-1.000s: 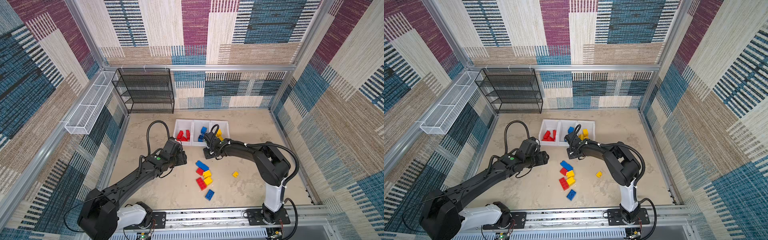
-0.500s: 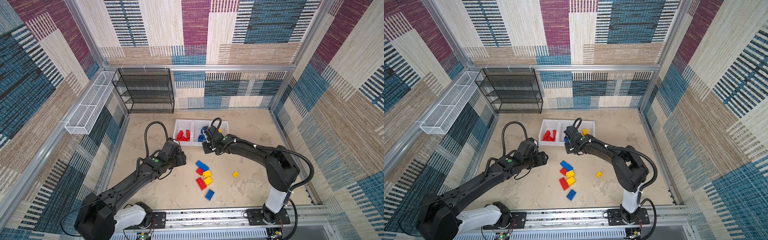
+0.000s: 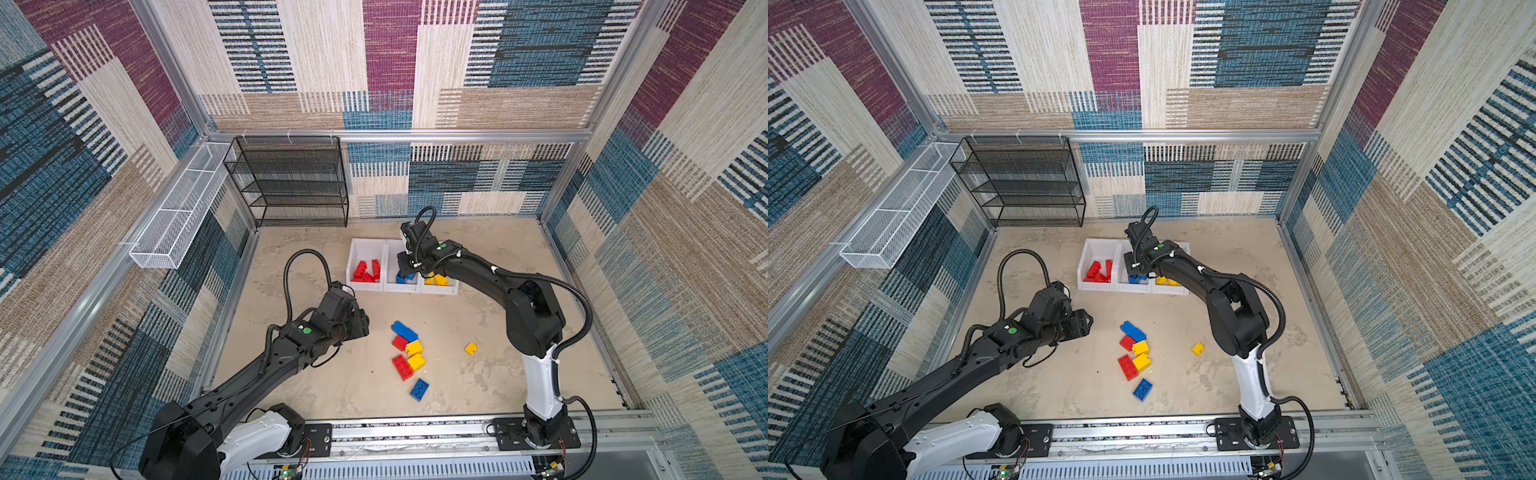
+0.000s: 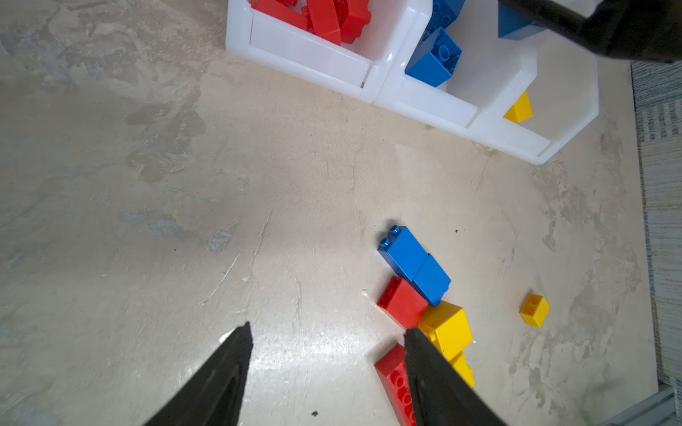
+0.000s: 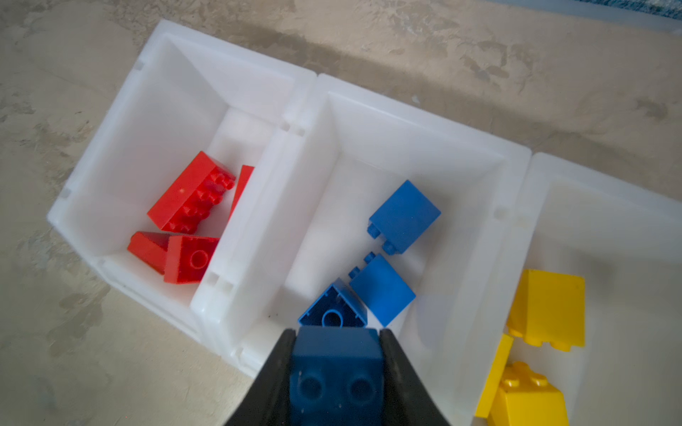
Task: Sort the legos into containers by color
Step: 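Carry the blue brick into the middle bin and release it, then lower the left gripper onto a tall blue brick and grasp while the right withdraws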
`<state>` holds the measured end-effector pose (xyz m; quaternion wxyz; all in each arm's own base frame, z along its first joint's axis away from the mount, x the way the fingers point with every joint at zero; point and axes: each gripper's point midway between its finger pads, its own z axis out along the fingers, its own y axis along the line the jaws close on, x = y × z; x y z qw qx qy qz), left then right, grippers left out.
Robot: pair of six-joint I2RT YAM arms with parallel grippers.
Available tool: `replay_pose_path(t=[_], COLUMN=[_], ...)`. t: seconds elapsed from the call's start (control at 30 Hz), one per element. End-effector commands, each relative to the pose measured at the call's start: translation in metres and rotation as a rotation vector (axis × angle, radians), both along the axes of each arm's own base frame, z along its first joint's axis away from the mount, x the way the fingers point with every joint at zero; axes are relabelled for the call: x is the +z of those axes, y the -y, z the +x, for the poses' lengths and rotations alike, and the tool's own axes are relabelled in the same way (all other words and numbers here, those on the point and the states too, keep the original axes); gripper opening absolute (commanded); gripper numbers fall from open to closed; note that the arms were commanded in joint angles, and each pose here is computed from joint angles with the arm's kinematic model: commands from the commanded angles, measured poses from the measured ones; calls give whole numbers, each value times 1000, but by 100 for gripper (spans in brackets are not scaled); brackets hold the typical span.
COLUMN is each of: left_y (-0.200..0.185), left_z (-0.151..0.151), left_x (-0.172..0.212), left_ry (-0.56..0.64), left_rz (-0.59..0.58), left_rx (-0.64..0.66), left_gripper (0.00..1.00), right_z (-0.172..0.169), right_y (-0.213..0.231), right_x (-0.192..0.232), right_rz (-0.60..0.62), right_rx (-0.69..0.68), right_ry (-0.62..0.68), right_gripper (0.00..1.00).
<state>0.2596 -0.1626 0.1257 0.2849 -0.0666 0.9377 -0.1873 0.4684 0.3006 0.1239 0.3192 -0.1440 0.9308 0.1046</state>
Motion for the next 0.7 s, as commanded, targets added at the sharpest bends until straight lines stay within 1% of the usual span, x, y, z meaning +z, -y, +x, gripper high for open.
replay_pose_path(t=[0.0, 0.03, 0.17, 0.2, 0.27, 0.4, 0.67], left_y=[-1, -1, -2, -2, -2, -1, 4], left_z=[-2, -3, -5, -5, -5, -6, -5], left_x=[-3, -3, -4, -4, -4, -4, -7], left_ry=[-16, -21, -19, -18, -18, -20, -30], left_rz=[-10, -9, -11, -10, -10, -9, -4], left_rx=[17, 16, 27, 29, 29, 24, 4], left_gripper=[69, 69, 69, 69, 69, 69, 69], right_z=[11, 15, 19, 19, 18, 15, 4], right_y=[-1, -1, -3, -3, -2, 0, 4], right_x=[2, 1, 3, 5, 8, 11, 25], right_rz=[-5, -5, -9, -8, -4, 4, 33], right_rx=[8, 5, 7, 6, 3, 2, -1], right_ry=[9, 6, 5, 9, 15, 15, 22], right_gripper=[27, 30, 52, 56, 61, 63, 64])
